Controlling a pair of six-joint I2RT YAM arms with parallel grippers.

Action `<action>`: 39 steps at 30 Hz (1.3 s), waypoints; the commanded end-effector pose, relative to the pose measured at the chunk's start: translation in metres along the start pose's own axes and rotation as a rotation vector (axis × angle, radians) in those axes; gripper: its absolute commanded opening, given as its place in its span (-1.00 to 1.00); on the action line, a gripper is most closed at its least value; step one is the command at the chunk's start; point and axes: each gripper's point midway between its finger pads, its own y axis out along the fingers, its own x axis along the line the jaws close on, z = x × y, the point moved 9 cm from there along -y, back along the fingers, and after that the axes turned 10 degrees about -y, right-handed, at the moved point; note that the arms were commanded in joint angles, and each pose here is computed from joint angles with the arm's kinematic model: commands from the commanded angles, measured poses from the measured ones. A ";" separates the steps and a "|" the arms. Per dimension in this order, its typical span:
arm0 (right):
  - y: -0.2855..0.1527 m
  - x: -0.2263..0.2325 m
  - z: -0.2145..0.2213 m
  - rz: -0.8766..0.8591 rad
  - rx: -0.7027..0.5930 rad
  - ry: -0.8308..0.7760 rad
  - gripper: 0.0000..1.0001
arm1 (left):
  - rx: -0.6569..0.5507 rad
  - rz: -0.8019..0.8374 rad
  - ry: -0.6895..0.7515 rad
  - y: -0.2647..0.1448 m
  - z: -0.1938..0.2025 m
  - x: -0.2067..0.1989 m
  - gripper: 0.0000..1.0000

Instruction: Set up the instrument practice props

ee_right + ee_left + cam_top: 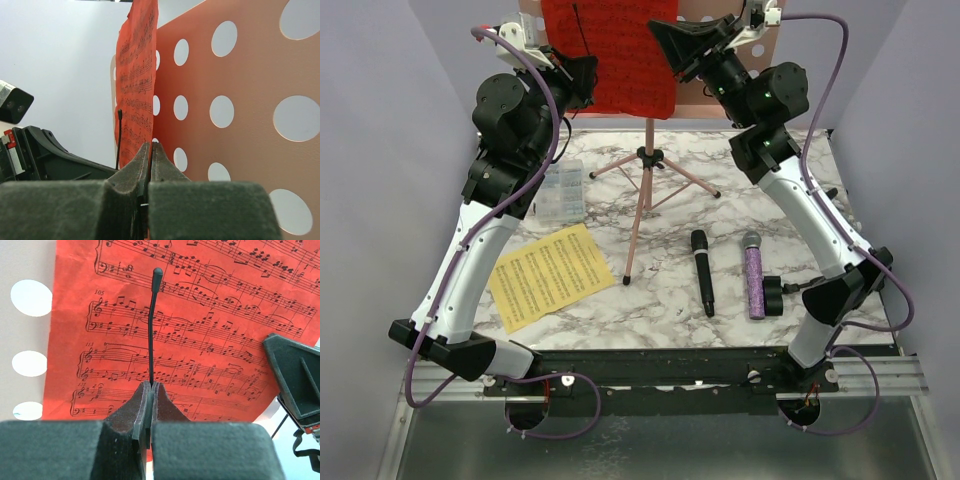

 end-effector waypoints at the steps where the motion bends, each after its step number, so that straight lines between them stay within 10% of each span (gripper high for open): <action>1: 0.008 0.005 -0.007 -0.053 -0.056 0.003 -0.99 | -0.022 0.038 -0.010 -0.010 -0.011 -0.008 -1.00; 39: 0.032 0.008 0.024 -0.088 -0.099 0.021 -0.99 | -0.019 0.019 -0.011 -0.007 -0.006 -0.003 -1.00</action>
